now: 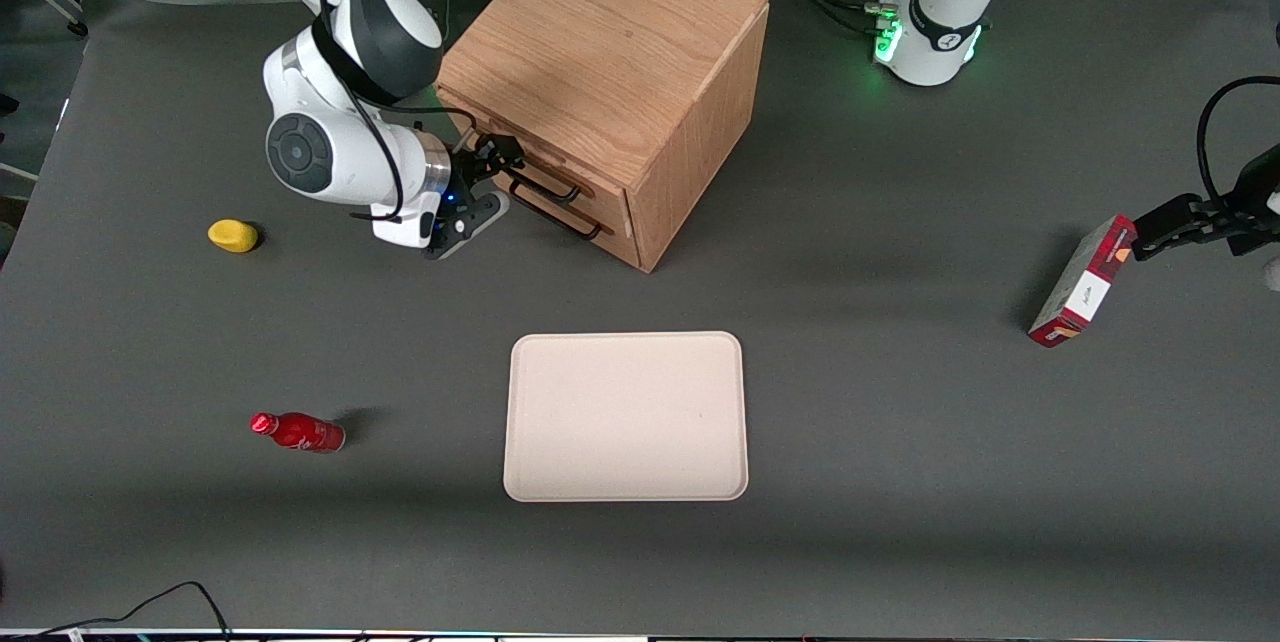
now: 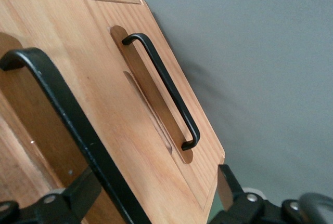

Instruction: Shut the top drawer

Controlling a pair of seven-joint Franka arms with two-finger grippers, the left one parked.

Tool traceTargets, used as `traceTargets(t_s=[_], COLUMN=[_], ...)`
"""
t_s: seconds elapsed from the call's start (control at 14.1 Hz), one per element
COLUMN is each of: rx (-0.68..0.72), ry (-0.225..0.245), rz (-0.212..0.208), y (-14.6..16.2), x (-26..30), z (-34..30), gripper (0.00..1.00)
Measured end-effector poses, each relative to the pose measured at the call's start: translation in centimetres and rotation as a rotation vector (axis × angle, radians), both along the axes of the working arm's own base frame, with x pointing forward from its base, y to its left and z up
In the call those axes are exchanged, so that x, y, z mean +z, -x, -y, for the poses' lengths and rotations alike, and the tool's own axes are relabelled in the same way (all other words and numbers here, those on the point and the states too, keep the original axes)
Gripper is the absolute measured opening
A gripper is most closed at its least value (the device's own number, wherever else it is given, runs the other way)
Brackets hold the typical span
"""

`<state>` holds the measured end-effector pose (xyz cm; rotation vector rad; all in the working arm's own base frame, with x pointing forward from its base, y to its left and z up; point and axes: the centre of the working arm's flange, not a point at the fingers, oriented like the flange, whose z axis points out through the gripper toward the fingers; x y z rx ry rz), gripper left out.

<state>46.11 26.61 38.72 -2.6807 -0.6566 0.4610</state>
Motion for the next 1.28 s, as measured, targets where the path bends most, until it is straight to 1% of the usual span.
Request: traceTargets(t_s=[0.14, 0.57, 0.78, 0.92, 1.06, 1.14, 1.28], rx=[-0.007, -0.005, 0.022, 0.033, 0.040, 0.045, -0.001], ry=[0.002, -0.004, -0.013, -0.007, 0.017, 0.039, 0.106], rz=[0.013, 0.028, 0.057, 0.089, 0.131, 0.160, 0.209], y=[0.3, 0.1, -1.0, -2.2, -3.4, -3.9, -4.2], x=[0.2, 1.3, 5.4, 9.5, 14.0, 16.3, 21.1], z=[0.1, -0.1, -0.4, 0.5, 2.2, 2.9, 4.1], gripper=[1.00, 1.00, 1.00, 1.00, 1.00, 1.00, 1.00])
